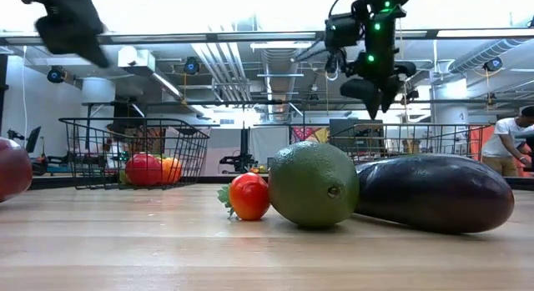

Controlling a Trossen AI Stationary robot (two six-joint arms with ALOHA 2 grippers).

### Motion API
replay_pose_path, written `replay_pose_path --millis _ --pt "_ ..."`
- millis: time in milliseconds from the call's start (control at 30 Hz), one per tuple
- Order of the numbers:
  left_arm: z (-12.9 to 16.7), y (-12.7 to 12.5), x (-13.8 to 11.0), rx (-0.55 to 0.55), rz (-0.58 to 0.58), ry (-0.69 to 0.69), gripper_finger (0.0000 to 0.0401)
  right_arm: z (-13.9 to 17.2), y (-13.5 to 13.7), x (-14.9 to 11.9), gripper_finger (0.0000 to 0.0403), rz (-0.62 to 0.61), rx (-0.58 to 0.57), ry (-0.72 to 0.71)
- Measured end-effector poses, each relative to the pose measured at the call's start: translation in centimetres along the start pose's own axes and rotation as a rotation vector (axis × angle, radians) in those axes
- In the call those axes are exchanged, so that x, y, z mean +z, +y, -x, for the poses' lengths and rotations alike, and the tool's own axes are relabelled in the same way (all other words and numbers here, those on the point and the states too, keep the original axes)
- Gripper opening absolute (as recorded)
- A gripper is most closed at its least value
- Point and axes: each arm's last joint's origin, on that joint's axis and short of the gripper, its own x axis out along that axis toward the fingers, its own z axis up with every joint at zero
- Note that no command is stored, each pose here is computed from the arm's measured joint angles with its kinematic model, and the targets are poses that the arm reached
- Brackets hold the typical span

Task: Sort produce into baskets
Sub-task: Put the apple into the left wire basket

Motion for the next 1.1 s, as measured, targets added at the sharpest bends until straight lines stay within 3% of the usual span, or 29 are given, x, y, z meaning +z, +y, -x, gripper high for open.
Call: replay_pose_path --millis 233,400,633,833,933,1100 --pt "1.5 0.0 -2.8 0.015 0.103 0.34 0.0246 2.6 4.3 -1.2 0.0185 0.085 0.241 -0.072" --pt "2.1 0.0 -4.0 0.035 0.074 0.399 0.0246 5.1 8.2 -2.0 0.0183 0.158 0.444 -0.235" --pt "0.6 0.3 -4.9 0.209 -0.189 0.393 0.0231 8.6 14.7 -3.6 0.0196 0.263 0.709 -0.538" --pt "-2.2 -0.7 -6.7 0.287 -0.464 0.5 0.0181 9.5 20.2 -5.4 0.0217 0.357 0.84 -0.724" --pt "-3.2 -1.0 -7.5 0.331 -0.506 0.519 0.0146 8.8 22.7 -6.2 0.0231 0.384 0.889 -0.768" --pt "-4.1 -1.1 -7.9 0.4 -0.508 0.494 0.0097 7.2 26.0 -7.0 0.0257 0.38 1.066 -0.774"
